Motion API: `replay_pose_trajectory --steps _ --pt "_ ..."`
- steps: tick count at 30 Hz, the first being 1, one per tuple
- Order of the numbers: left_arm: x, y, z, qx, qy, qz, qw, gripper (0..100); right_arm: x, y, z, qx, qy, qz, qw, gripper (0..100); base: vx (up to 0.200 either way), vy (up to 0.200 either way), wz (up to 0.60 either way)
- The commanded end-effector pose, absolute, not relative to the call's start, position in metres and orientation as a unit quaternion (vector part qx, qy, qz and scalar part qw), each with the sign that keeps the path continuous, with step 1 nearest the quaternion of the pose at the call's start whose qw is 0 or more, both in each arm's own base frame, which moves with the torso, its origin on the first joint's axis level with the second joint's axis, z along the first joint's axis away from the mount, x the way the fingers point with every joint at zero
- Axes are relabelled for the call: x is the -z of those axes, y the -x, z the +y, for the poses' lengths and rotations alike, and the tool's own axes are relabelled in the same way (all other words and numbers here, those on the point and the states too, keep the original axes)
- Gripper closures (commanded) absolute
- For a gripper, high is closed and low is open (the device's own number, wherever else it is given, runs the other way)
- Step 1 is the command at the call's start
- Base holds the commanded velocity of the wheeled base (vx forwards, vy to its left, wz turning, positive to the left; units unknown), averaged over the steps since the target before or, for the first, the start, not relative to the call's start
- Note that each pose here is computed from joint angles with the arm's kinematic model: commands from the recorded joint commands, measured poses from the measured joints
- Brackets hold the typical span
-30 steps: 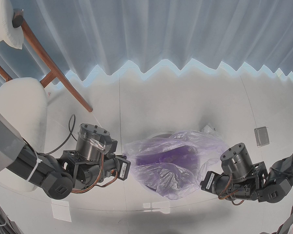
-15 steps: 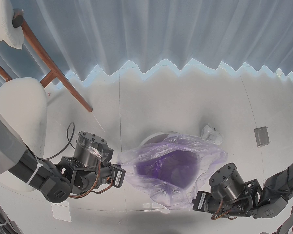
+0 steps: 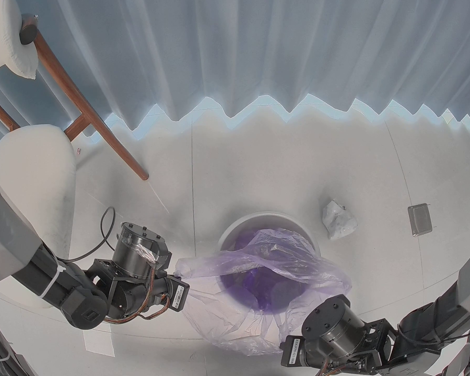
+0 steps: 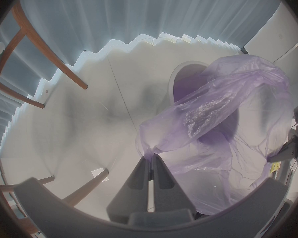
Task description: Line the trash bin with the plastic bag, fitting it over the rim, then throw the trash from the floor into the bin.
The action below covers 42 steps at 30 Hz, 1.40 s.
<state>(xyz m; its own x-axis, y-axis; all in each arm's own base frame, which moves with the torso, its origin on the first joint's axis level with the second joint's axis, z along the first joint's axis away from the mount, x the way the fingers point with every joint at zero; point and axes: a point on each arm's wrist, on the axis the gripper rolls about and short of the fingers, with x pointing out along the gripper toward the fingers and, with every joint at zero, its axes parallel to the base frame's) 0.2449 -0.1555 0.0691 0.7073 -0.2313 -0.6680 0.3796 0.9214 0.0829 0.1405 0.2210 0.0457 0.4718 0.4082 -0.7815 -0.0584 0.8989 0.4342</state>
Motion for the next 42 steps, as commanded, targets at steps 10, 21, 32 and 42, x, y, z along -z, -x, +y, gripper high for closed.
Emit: replay_pose_trajectory --steps 10,21,32,42 --pt "-0.063 -0.243 -0.152 0.147 -0.121 0.359 0.914 100 -0.011 -0.129 0.239 -0.145 -0.119 0.507 0.841 100 0.000 0.000 0.00" --pt "-0.041 -0.246 -0.154 0.128 -0.143 0.391 0.900 100 0.014 -0.130 0.237 -0.114 -0.058 0.501 0.856 100 0.000 0.000 0.00" --pt "-0.028 -0.257 -0.161 0.123 -0.150 0.400 0.896 100 0.041 -0.144 0.232 -0.067 -0.050 0.490 0.868 100 0.000 0.000 0.00" --pt "-0.017 -0.276 -0.168 0.111 -0.151 0.400 0.897 100 0.047 -0.166 0.215 -0.026 -0.083 0.482 0.872 100 0.000 0.000 0.00"
